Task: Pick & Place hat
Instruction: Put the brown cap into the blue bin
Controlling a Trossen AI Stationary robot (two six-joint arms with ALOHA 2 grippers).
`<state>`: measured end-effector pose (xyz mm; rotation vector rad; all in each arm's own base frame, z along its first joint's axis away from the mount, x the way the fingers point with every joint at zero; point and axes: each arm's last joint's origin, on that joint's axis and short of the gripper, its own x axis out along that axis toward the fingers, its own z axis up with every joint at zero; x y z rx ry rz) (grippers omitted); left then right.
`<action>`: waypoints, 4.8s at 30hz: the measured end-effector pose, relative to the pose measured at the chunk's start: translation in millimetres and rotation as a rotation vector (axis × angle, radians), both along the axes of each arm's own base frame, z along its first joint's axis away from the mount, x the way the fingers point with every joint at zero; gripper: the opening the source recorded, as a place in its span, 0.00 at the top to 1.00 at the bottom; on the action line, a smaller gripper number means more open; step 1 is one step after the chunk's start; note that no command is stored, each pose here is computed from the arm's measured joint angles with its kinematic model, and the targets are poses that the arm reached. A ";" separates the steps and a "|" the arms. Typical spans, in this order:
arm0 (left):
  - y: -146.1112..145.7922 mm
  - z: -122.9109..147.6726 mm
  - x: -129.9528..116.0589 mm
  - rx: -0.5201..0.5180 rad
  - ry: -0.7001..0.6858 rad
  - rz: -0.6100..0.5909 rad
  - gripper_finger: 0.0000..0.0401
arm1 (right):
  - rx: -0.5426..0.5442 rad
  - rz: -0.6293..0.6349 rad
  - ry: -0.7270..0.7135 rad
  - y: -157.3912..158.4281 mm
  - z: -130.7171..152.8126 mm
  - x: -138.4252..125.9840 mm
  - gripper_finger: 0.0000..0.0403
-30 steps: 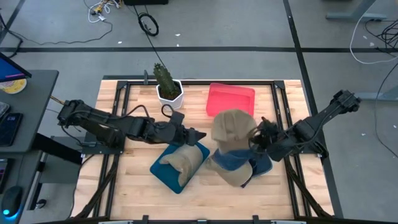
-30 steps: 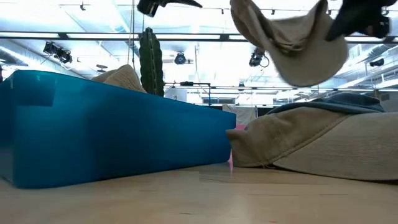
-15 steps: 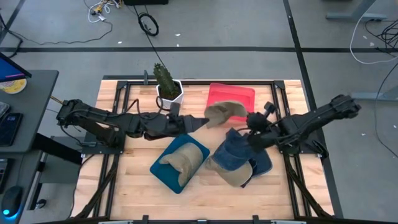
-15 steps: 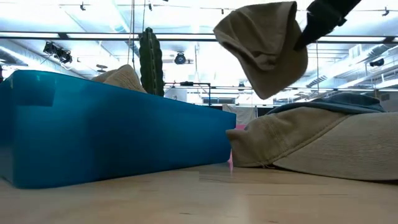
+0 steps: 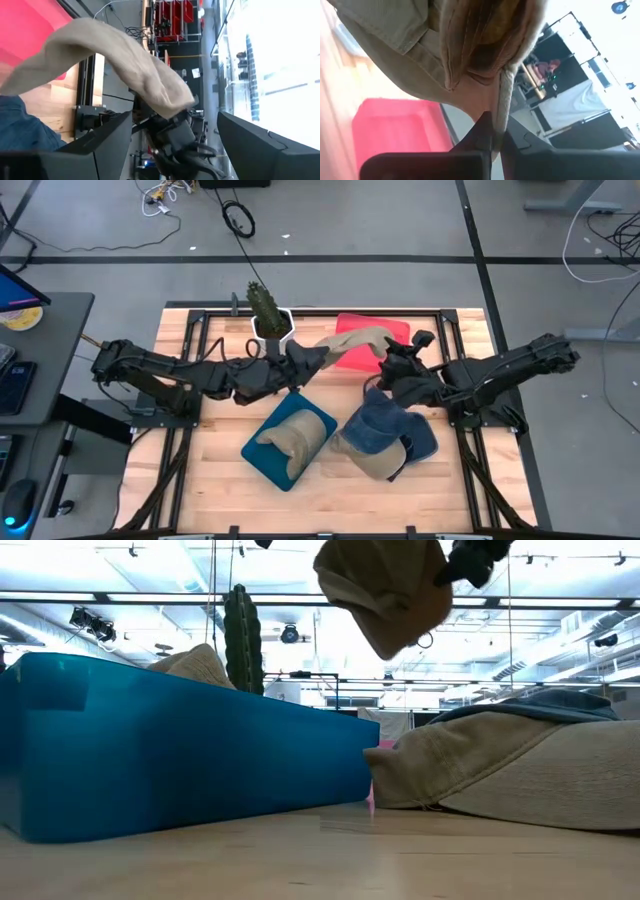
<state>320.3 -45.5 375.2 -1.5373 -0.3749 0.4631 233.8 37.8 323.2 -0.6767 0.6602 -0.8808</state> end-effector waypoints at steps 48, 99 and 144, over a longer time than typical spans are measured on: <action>17.3 -11.6 19.9 0.059 -0.001 0.127 0.95 | -0.004 0.046 -0.080 5.1 2.9 27.9 0.96; -56.7 -3.4 -63.2 0.460 0.482 -0.356 0.97 | 0.859 0.217 -0.399 26.4 24.8 -83.7 0.49; -113.9 -100.5 -58.8 0.426 0.552 -0.271 0.97 | 0.942 0.188 -0.454 30.9 23.5 -77.0 0.60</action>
